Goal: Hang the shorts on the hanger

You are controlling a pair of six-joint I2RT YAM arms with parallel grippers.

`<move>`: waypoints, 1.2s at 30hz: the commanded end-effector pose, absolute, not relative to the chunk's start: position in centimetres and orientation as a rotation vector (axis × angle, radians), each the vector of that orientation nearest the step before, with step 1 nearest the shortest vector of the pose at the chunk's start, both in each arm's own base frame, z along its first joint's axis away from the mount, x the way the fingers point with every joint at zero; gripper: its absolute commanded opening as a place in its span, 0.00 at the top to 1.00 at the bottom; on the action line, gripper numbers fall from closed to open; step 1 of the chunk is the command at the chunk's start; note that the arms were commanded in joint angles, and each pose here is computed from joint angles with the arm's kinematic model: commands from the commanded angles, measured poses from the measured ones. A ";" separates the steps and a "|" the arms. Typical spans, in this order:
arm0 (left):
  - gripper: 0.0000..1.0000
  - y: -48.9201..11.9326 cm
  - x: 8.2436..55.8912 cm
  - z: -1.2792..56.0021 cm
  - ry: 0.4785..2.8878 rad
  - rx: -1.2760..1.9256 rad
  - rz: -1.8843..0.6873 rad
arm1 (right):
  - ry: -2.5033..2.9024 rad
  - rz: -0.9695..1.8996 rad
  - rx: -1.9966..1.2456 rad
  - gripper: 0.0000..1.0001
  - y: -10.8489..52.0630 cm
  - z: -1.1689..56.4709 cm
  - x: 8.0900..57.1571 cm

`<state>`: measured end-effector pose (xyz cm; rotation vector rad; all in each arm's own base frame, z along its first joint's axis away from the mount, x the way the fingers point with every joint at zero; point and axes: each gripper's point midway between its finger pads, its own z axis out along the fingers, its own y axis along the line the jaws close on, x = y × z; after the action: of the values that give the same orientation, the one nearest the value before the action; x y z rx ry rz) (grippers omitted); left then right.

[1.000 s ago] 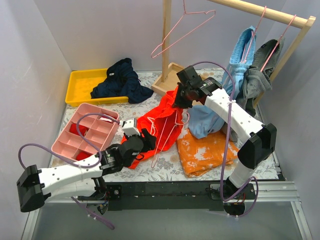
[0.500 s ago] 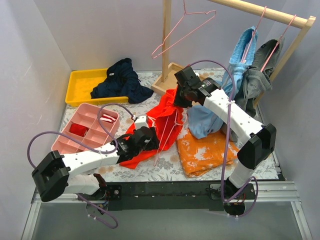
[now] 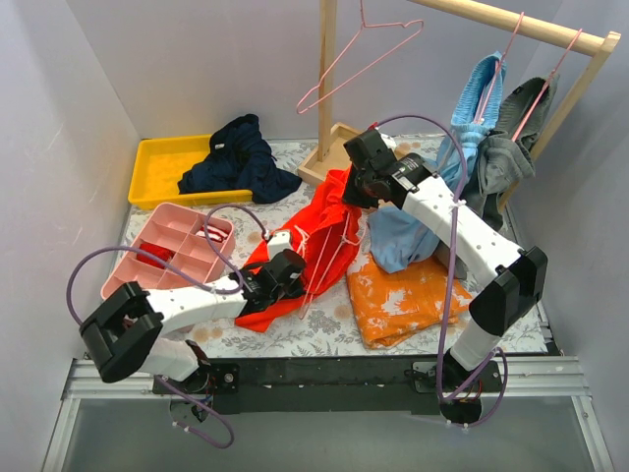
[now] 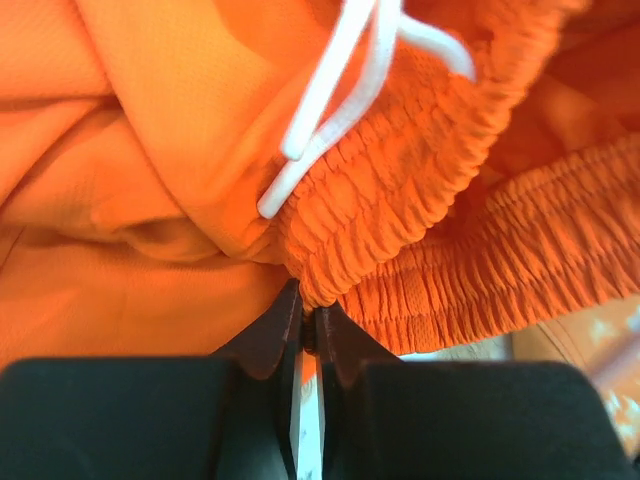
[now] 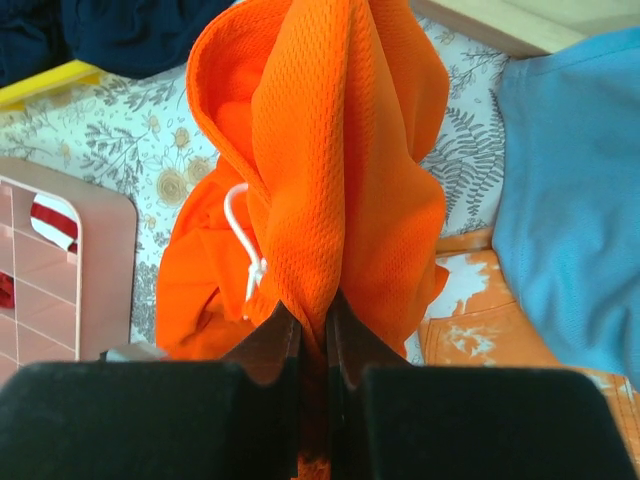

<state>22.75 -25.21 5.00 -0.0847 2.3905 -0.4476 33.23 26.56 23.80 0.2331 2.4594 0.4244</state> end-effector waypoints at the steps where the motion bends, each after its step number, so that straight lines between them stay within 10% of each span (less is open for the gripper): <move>1: 1.00 -23.8 20.6 6.5 2.391 -0.141 -0.550 | 2.267 0.470 0.338 0.99 26.3 29.5 35.7; 24: 1.00 -20.4 10.8 11.7 2.549 -0.163 -0.751 | 2.192 0.387 0.551 0.99 24.1 29.4 38.5; 36: 1.00 -26.2 17.6 23.7 2.288 -0.067 -0.805 | 2.310 0.434 0.598 0.99 26.5 27.2 35.2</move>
<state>14.79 -24.40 21.00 -0.1429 2.3459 -0.8588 35.07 26.29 25.50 0.4826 2.3802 0.3855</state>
